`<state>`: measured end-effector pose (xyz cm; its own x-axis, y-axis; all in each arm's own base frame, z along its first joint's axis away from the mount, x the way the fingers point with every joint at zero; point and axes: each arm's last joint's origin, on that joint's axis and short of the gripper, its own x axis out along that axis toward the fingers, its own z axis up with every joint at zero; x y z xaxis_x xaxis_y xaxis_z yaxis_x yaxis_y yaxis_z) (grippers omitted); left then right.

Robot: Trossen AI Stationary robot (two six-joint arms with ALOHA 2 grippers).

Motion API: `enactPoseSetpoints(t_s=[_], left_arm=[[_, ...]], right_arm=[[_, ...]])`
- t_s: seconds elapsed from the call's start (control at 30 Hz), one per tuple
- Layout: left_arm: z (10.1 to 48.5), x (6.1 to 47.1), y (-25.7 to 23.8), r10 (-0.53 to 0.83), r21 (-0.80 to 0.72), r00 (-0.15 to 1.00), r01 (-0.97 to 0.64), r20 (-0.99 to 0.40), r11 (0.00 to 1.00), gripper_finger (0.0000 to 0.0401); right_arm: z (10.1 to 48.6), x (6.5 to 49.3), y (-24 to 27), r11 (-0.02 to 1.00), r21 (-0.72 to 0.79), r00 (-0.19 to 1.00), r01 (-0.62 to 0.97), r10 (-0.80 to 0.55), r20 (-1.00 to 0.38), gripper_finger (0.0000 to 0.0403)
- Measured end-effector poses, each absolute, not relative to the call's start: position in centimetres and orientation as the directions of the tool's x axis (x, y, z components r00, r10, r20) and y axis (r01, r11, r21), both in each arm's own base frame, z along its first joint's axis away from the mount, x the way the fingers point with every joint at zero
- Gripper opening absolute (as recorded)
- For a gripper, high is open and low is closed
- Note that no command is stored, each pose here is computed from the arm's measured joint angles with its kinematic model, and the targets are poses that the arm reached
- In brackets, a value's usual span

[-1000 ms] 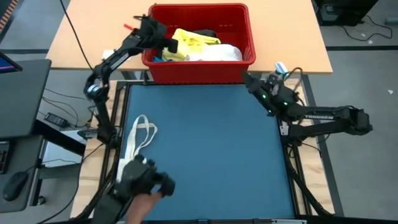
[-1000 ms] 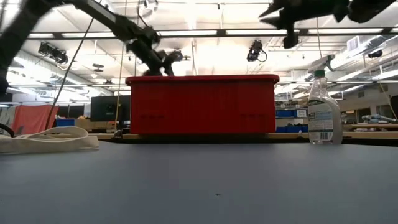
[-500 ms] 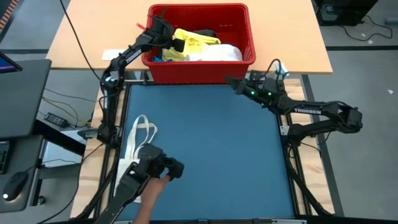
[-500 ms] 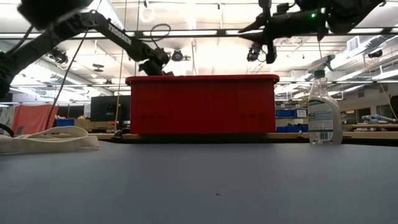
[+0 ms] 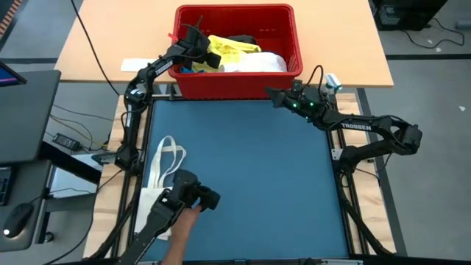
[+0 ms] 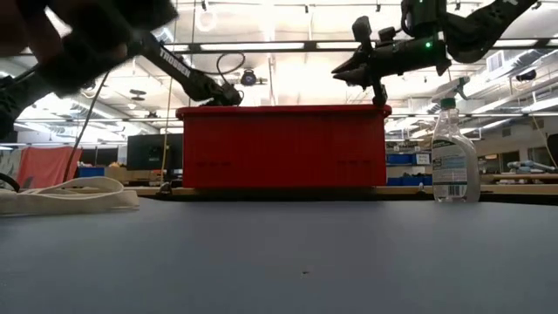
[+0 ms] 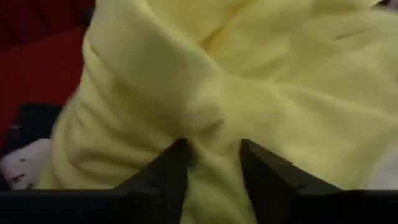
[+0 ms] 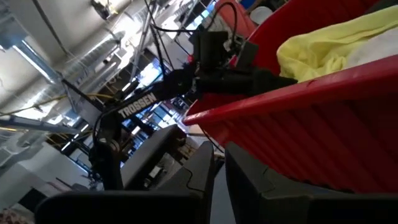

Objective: Fold laundry
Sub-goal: Remove the yellow shirt from the red bin

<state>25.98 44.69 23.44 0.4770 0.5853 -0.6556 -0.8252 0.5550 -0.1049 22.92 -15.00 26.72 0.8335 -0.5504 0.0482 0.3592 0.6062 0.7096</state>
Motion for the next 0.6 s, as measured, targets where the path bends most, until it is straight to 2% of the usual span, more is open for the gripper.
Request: enactPoseSetpoints(t_s=[0.13, 0.3, 0.4, 0.5, 0.6], left_arm=[[22.1, 26.2, 45.0, 0.576, -0.11, 0.47, -0.829, -0.669, 0.549, 0.0097], [23.0, 26.3, 44.7, 0.582, -0.131, 0.482, -0.831, -0.656, 0.541, 0.0015], [26.6, 25.9, 43.9, 0.627, -0.131, 0.513, -0.824, -0.587, 0.552, 0.001], [32.3, 25.2, 42.6, 0.664, -0.139, 0.578, -0.794, -0.474, 0.591, 0.0005], [38.5, 24.5, 40.3, 0.653, -0.152, 0.678, -0.724, -0.338, 0.673, 0.0004]], right_arm=[[26.7, 22.6, -15.5, 0.61, 0.707, 0.835, 0.358, -0.547, 0.049, 0.0049], [26.8, 22.3, -15.9, 0.613, 0.709, 0.844, 0.347, -0.535, 0.05, 0.0049], [26.7, 22.3, -15.9, 0.613, 0.71, 0.844, 0.348, -0.534, 0.048, 0.0049], [26.7, 22.3, -15.9, 0.613, 0.71, 0.845, 0.347, -0.533, 0.046, 0.0049], [26.7, 22.2, -16.0, 0.611, 0.71, 0.843, 0.351, -0.536, 0.045, 0.0049]])
